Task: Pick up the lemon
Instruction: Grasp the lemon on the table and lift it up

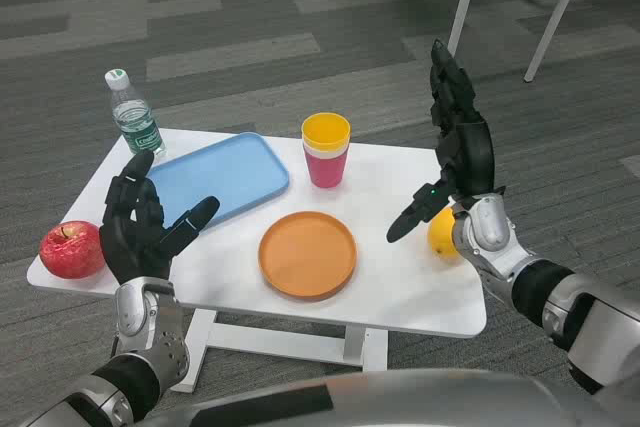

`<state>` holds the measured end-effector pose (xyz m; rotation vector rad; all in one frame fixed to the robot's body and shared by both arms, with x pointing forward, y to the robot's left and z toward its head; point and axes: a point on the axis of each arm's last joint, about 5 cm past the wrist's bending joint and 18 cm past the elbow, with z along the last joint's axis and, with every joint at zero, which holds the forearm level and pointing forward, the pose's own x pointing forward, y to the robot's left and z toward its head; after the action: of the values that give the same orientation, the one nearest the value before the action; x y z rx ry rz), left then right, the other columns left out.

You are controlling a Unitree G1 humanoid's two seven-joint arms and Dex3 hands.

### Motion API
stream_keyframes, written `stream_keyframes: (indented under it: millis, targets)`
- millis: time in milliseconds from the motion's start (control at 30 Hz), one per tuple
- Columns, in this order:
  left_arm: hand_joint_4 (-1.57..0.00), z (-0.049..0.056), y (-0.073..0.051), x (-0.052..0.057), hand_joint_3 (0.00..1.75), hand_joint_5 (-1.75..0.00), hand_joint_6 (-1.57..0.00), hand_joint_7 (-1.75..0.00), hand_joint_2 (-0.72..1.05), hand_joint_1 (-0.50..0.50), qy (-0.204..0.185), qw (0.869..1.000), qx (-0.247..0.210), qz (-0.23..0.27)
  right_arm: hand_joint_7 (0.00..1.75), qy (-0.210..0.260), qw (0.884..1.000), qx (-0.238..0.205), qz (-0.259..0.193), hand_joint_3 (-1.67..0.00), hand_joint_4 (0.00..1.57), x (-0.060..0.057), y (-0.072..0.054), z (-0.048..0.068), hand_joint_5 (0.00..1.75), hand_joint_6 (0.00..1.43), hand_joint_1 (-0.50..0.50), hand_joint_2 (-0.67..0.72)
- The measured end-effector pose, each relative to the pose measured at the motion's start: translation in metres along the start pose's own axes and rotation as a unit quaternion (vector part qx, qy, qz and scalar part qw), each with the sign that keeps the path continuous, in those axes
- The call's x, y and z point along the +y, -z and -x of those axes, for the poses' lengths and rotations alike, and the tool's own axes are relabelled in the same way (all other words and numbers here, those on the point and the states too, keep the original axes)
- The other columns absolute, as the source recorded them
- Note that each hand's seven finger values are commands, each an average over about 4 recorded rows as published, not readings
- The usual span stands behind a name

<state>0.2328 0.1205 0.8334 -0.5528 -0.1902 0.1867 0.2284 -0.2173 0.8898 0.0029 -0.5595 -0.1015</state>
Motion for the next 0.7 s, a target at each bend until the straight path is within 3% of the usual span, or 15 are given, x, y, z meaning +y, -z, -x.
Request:
stream_keyframes:
  millis: [100,167,267,333,400,700]
  targets:
    - [0.00,-0.004,-0.005,-0.009,0.09,0.00,0.00,0.00,0.60,0.50,0.003,0.999,-0.033,0.003,0.00,0.023,1.000,-0.017,0.006,0.00,0.11,0.003,0.000,0.000,0.00,0.00,-0.46,0.52]
    - [0.00,-0.012,-0.017,-0.023,0.09,0.00,0.00,0.00,0.60,0.50,0.011,0.995,-0.097,0.013,0.00,0.058,0.997,-0.046,0.004,0.00,0.11,0.008,-0.001,-0.002,0.00,0.00,-0.46,0.50]
    - [0.00,-0.026,-0.043,-0.045,0.09,0.00,0.00,0.00,0.60,0.50,0.023,0.972,-0.228,0.045,0.00,0.127,0.986,-0.109,-0.022,0.00,0.11,0.015,-0.005,-0.011,0.00,0.00,-0.46,0.53]
    - [0.00,-0.032,-0.056,-0.053,0.09,0.00,0.00,0.00,0.60,0.50,0.030,0.956,-0.285,0.066,0.00,0.155,0.978,-0.138,-0.038,0.00,0.11,0.017,-0.008,-0.017,0.00,0.00,-0.46,0.53]
    - [0.00,-0.035,-0.060,-0.057,0.09,0.00,0.00,0.00,0.60,0.50,0.033,0.950,-0.302,0.074,0.00,0.160,0.975,-0.148,-0.042,0.00,0.11,0.018,-0.010,-0.021,0.00,0.00,-0.46,0.53]
    - [0.00,-0.034,-0.059,-0.057,0.09,0.00,0.00,0.00,0.60,0.50,0.030,0.950,-0.300,0.075,0.00,0.160,0.975,-0.149,-0.043,0.00,0.11,0.018,-0.010,-0.021,0.00,0.00,-0.46,0.53]
